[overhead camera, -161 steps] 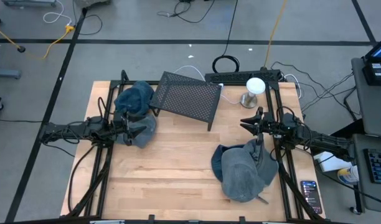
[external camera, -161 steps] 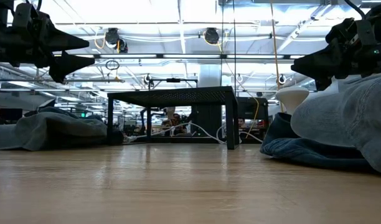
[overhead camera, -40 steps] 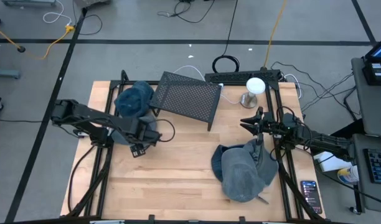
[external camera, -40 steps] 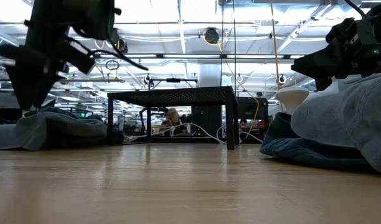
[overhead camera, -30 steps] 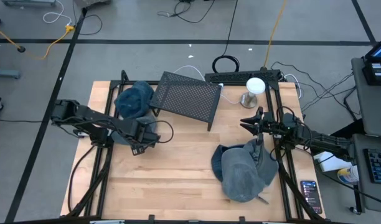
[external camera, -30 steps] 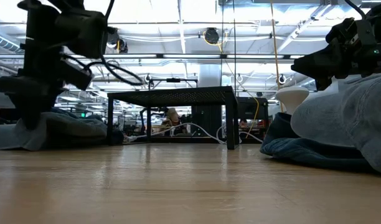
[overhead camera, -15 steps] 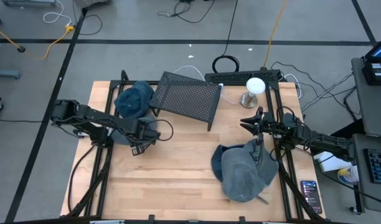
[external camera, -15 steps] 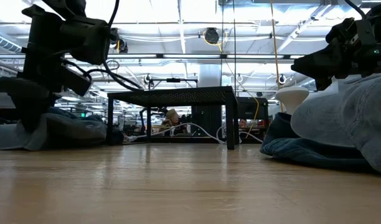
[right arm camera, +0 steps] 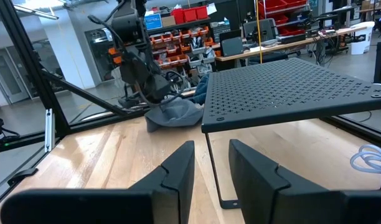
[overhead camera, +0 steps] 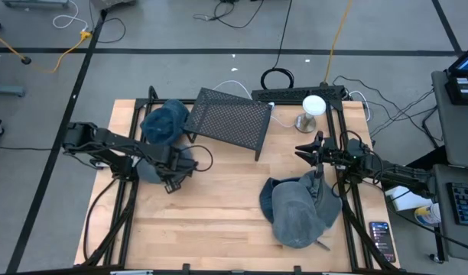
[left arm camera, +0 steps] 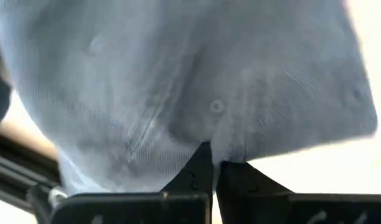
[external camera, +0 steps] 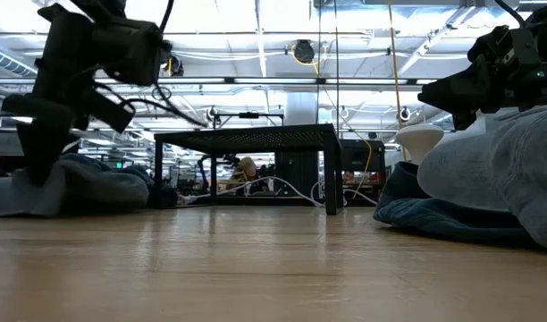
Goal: Pick & Place hat
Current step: Put the left gray cap on the shelf
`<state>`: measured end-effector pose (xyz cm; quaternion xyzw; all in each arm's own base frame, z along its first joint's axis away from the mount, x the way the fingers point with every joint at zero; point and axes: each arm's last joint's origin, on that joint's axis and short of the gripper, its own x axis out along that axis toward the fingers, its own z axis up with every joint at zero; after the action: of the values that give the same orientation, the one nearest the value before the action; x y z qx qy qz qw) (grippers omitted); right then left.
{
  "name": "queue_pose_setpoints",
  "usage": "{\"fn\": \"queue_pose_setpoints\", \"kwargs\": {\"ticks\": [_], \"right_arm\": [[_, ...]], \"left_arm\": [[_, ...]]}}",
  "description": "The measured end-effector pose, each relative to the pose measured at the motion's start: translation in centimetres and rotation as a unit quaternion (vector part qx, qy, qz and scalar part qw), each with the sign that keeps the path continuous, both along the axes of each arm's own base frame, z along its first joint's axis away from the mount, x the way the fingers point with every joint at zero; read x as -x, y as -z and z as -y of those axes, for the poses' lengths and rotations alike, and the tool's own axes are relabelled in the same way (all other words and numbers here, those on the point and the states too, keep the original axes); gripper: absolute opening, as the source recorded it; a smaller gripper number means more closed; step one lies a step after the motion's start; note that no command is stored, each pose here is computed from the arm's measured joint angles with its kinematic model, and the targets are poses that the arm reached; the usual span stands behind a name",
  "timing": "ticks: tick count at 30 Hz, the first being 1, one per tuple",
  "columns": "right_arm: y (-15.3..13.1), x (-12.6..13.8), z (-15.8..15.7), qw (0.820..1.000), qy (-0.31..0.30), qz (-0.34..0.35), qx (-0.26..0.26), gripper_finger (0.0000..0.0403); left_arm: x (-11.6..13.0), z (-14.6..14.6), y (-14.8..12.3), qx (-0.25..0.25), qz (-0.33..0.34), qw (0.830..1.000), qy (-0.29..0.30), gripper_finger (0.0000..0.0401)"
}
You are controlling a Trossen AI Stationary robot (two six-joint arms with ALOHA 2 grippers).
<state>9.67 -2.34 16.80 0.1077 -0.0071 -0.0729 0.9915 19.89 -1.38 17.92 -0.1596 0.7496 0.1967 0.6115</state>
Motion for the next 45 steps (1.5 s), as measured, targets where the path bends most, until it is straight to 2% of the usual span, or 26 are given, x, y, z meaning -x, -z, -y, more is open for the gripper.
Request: {"fn": "queue_pose_setpoints", "kwargs": {"ticks": [6, 11, 19, 25, 28, 35, 39, 43, 45], "right_arm": [[0.0, 0.0, 0.0, 1.0, 0.0, 0.0, 0.0, 0.0096], [0.0, 0.0, 0.0, 1.0, 0.0, 0.0, 0.0, 0.0096], [0.0, 0.0, 0.0, 1.0, 0.0, 0.0, 0.0, 0.0096], [-0.2, 0.0, 0.0, 1.0, -0.001, 0.008, 0.002, 0.0096], [-0.6, 0.0, 0.0, 0.999, -0.005, 0.032, -0.013, 0.0096], [-1.8, 0.2, -0.1, 0.987, -0.016, 0.11, -0.117, 0.0096], [-2.8, 0.4, -0.1, 0.973, -0.031, 0.166, -0.157, 0.0096], [-3.7, 0.7, -0.2, 0.948, -0.053, 0.219, -0.225, 0.0096], [-4.0, 0.8, -0.1, 0.939, -0.05, 0.242, -0.241, 0.0096]], "left_arm": [[-2.2, 0.4, -3.0, 0.047, 0.063, 0.997, 0.008, 0.0002], [-4.1, 0.7, -6.4, 0.088, 0.129, 0.988, 0.008, 0.0002], [-6.0, 1.2, -12.3, 0.162, 0.224, 0.961, 0.003, 0.0001], [-6.9, 1.4, -15.8, 0.188, 0.291, 0.938, -0.03, 0.0001], [-7.7, 1.5, -17.2, 0.197, 0.339, 0.919, -0.043, 0.0001], [-10.0, 1.6, -19.6, 0.212, 0.486, 0.847, -0.034, 0.0], [-10.8, 1.4, -20.5, 0.184, 0.548, 0.815, -0.031, 0.0], [-11.4, 1.3, -21.6, 0.145, 0.61, 0.779, -0.004, 0.0], [-11.6, 1.2, -22.1, 0.121, 0.637, 0.761, 0.014, 0.0]]}}
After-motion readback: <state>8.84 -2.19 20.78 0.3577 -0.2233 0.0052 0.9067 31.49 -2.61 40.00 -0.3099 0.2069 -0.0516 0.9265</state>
